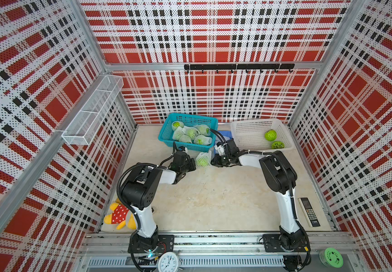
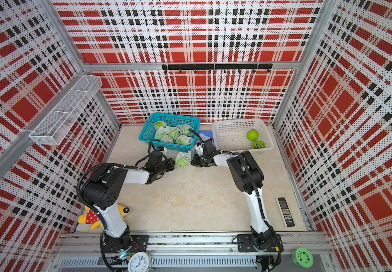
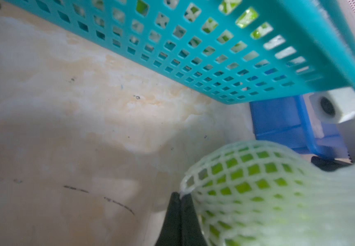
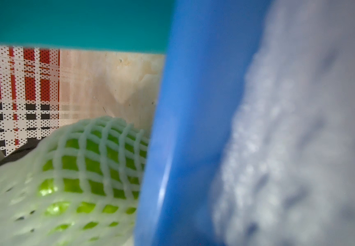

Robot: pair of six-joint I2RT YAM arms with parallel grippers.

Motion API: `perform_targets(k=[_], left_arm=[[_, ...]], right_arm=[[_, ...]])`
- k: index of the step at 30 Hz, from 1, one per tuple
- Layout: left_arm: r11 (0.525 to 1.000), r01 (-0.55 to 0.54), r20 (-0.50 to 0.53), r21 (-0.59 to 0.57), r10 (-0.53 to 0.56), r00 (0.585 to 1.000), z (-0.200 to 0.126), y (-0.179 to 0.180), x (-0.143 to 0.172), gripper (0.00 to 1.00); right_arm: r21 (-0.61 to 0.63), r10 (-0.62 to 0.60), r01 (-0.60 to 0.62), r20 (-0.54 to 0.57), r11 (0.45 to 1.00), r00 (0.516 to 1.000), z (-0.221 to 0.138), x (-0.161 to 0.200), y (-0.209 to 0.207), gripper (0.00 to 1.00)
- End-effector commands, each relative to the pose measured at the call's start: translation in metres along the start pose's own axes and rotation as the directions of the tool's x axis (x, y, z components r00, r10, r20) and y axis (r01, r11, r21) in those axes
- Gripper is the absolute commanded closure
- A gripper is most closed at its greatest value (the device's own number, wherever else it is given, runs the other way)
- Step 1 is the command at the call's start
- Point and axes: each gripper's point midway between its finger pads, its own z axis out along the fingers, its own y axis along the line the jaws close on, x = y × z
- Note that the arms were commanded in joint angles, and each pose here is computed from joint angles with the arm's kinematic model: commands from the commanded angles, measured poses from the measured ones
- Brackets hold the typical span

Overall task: Sleeve custard apples in foam nets
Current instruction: Put on the foam net on the custard apple.

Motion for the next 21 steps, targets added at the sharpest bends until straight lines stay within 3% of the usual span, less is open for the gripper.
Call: perform_targets(k=[1, 11, 21], left_arm=[[0.998, 0.043, -0.044, -0.049, -0.045, 0.998, 0.005, 0.017, 0.015, 1.00], [0.996, 0.061, -0.125, -0.061, -0.068, 0.990, 0.010, 0.024, 0.046, 1.00], [0.995, 0.081, -0.171, -0.061, -0.090, 0.981, 0.013, 0.025, 0.054, 1.00]], right_arm=[[0.094, 0.056, -0.051, -0.053, 0.994, 0.997, 0.018, 0.021, -0.033, 0.92], [0.104, 0.057, -0.051, -0.060, 0.993, 0.997, 0.022, 0.025, -0.032, 0.92], [0.129, 0.039, -0.029, -0.076, 0.991, 0.996, 0.022, 0.033, -0.031, 0.92]])
